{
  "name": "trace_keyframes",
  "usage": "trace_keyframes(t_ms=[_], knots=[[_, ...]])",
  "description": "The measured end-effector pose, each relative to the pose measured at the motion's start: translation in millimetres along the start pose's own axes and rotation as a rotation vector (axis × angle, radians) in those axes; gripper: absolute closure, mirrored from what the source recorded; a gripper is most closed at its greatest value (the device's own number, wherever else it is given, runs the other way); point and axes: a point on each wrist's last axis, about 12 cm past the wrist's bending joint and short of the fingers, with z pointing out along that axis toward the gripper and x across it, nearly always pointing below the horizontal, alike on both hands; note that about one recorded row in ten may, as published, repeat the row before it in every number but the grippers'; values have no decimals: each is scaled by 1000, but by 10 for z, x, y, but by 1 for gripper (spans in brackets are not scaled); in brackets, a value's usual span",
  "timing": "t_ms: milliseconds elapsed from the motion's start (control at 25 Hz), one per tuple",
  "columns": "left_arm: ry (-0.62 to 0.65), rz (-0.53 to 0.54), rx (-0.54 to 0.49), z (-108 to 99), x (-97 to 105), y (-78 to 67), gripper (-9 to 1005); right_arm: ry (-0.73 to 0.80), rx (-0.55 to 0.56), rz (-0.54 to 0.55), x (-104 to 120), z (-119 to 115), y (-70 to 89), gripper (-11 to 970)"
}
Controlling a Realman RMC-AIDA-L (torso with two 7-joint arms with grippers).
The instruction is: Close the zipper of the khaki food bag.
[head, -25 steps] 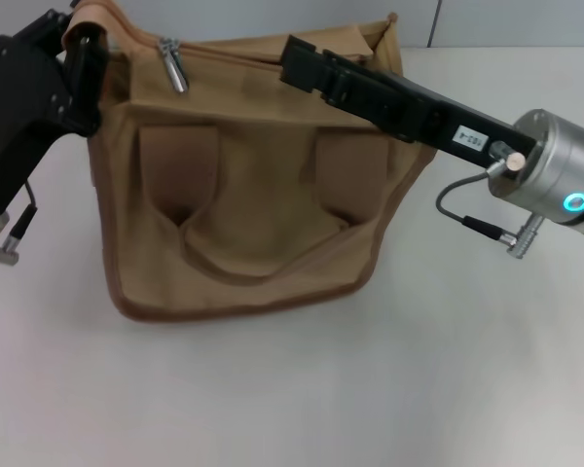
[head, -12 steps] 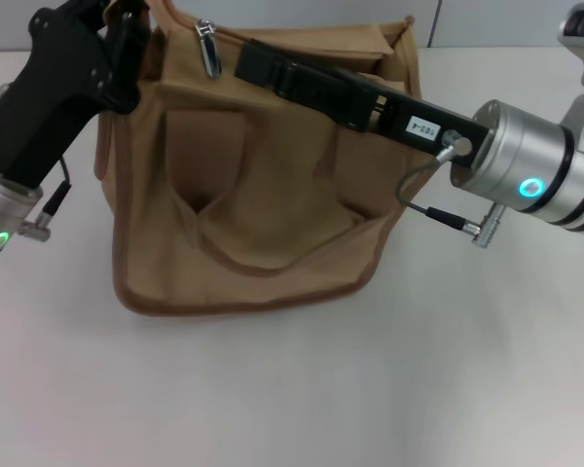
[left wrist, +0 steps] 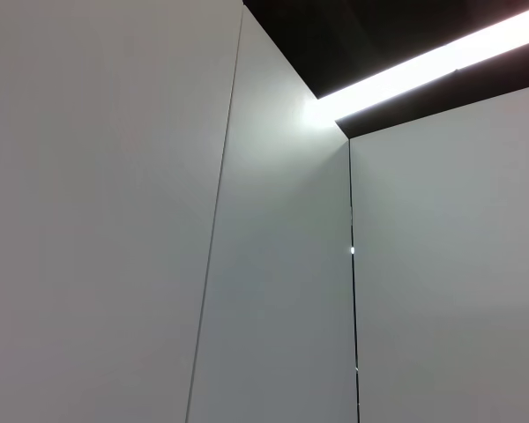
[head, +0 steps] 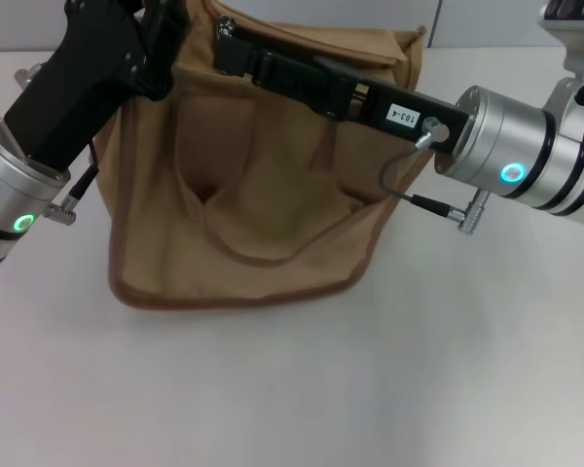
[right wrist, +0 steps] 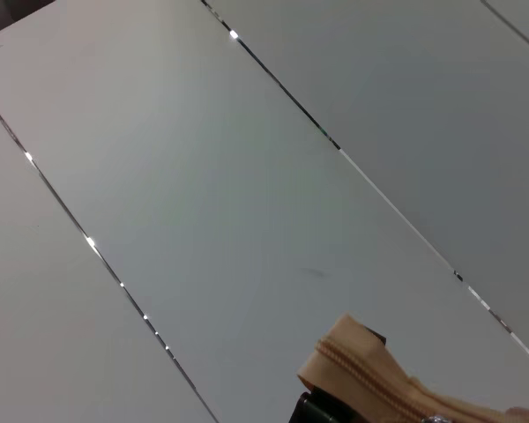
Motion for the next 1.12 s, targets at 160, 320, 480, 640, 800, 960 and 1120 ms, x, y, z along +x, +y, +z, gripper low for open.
trace_keyframes(t_ms=[160, 320, 480, 640, 800, 960, 1120], knots=[[-1, -5, 3, 21, 7, -4, 974, 0, -8, 25, 27, 25, 13, 246], [0, -9, 2, 31, 15, -5, 974, 5, -7, 31, 31, 34, 9, 436], [0, -10, 2, 38, 16, -4, 973, -8, -14, 32, 21, 26, 19, 492], [0, -11, 2, 45, 18, -3, 972, -5, -53, 23, 4, 43, 60, 503], [-1, -11, -1, 41, 18, -2, 972, -2, -14, 24, 3, 48, 13, 512], [-2, -9, -4, 41, 17, 2, 971, -3, -8, 22, -3, 49, 5, 517], [-3, -4, -5, 44, 15, 4, 971, -6, 0, 26, 15, 21, 2, 518]])
